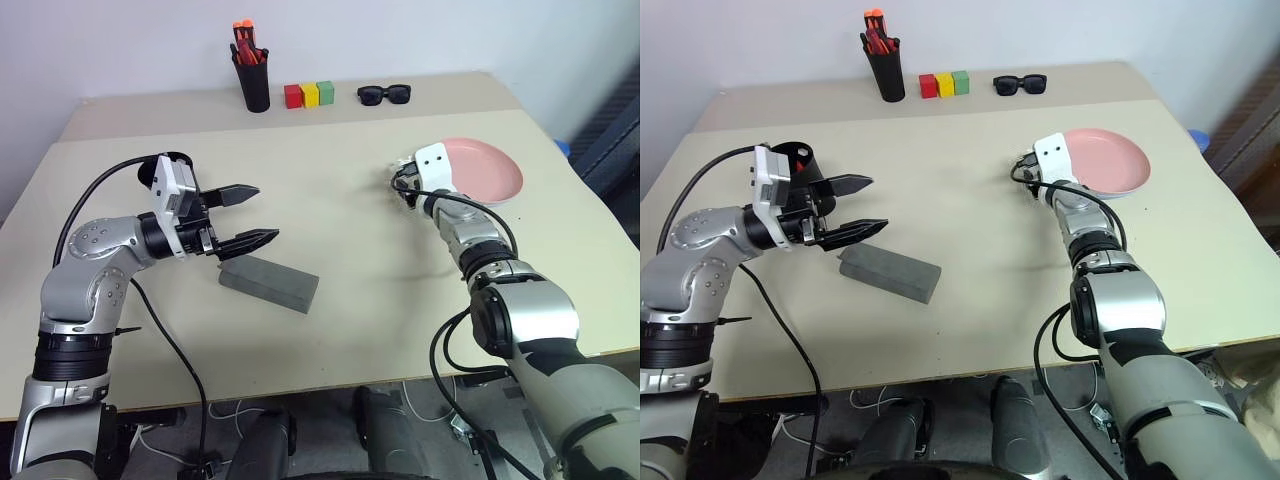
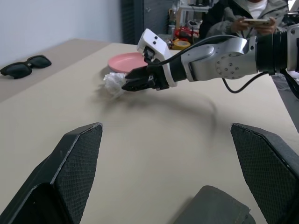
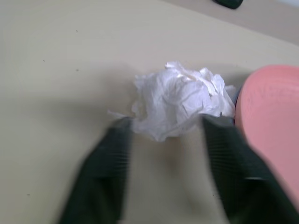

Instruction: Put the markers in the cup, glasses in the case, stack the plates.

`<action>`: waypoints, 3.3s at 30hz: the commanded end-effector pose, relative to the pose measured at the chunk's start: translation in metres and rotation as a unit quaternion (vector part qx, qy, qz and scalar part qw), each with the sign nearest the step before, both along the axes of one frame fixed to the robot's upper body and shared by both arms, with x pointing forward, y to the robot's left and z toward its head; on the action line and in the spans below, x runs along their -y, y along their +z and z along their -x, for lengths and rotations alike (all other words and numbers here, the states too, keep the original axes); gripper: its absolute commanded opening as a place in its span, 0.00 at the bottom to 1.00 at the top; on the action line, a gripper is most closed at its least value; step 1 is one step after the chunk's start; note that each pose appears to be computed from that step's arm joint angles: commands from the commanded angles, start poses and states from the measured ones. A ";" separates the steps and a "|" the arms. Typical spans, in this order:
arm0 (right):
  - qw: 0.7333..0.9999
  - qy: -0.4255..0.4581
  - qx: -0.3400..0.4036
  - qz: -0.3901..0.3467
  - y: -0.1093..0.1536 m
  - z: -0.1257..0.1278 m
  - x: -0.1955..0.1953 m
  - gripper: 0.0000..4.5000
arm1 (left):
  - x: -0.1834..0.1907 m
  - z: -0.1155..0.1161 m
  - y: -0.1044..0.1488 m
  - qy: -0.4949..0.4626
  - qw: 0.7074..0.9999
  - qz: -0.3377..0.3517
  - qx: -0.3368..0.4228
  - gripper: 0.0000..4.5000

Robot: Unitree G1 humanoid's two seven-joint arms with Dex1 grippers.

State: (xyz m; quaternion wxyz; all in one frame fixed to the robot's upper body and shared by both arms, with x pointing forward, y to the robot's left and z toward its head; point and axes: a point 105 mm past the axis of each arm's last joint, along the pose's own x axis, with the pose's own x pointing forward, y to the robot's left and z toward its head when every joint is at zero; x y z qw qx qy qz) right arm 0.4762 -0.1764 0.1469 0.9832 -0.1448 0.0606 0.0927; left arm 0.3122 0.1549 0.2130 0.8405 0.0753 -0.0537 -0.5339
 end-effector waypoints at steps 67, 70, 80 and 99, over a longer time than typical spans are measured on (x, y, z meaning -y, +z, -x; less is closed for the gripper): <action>1.000 0.003 -0.014 -0.006 0.007 -0.005 -0.018 0.99 | 0.002 0.003 0.017 0.021 0.999 0.024 0.032 1.00; 1.000 0.002 -0.019 -0.010 0.006 -0.005 -0.021 0.70 | 0.002 0.003 0.020 0.024 0.999 0.022 0.036 1.00; 1.000 -0.004 -0.017 0.006 0.006 -0.006 -0.021 0.01 | -0.001 0.005 0.022 0.033 0.998 0.024 0.038 1.00; 0.989 -0.037 0.128 -0.061 0.088 0.007 0.068 0.17 | 0.008 0.002 0.018 0.024 0.998 0.044 0.039 1.00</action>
